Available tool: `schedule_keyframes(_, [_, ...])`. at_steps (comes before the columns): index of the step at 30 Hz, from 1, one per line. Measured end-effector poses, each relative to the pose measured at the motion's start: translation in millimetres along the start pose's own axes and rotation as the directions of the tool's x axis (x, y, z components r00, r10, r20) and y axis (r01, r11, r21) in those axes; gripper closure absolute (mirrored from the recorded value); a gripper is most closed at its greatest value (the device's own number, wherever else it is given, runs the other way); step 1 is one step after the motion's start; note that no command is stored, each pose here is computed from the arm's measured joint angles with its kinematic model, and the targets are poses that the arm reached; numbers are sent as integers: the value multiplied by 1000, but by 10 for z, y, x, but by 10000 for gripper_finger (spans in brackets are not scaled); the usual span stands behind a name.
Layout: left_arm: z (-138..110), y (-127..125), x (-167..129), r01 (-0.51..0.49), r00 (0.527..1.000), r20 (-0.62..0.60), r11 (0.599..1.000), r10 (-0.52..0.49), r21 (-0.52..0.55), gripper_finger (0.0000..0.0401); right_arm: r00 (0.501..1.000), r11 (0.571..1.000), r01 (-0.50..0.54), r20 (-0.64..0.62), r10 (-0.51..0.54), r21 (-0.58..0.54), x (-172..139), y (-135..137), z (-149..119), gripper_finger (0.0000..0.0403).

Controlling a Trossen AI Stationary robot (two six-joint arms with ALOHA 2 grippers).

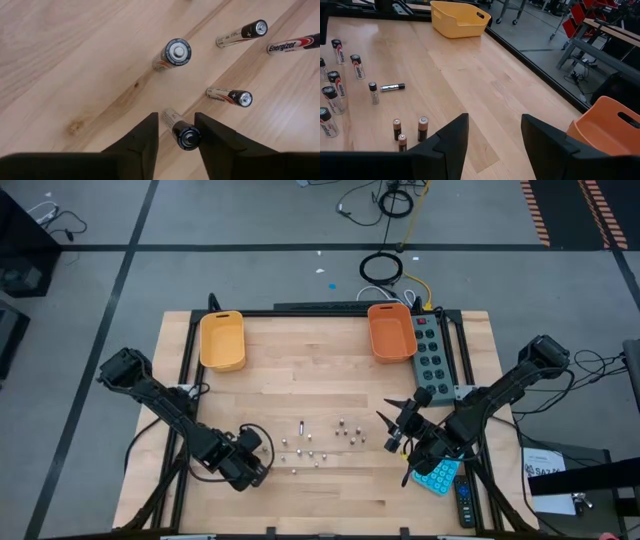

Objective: Sort batteries
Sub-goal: Put the silver battery into the yellow bin

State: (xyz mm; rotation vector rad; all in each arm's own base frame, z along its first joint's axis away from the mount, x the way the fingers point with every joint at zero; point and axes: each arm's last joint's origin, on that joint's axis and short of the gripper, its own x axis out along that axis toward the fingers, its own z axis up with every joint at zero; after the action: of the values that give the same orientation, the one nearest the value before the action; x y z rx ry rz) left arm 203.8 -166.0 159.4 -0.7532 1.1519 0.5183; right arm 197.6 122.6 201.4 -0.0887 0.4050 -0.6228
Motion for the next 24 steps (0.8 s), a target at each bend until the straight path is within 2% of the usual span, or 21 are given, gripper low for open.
schedule_keyframes(9, [-5,-2,-4,5,1000,-20,999,-4,48,342,1000,1000,0,0,0,0,0,0,0,229])
schedule_keyframes(18, [18,16,-11,-5,998,-62,996,11,93,342,1000,1000,0,0,0,0,0,0,0,229])
schedule_keyframes(21, [50,91,-71,-67,995,-64,992,75,106,342,1000,1000,0,0,0,0,0,0,0,229])
schedule_keyframes(24, [117,124,-255,-122,991,-46,986,128,111,342,1000,1000,0,0,0,0,0,0,0,229])
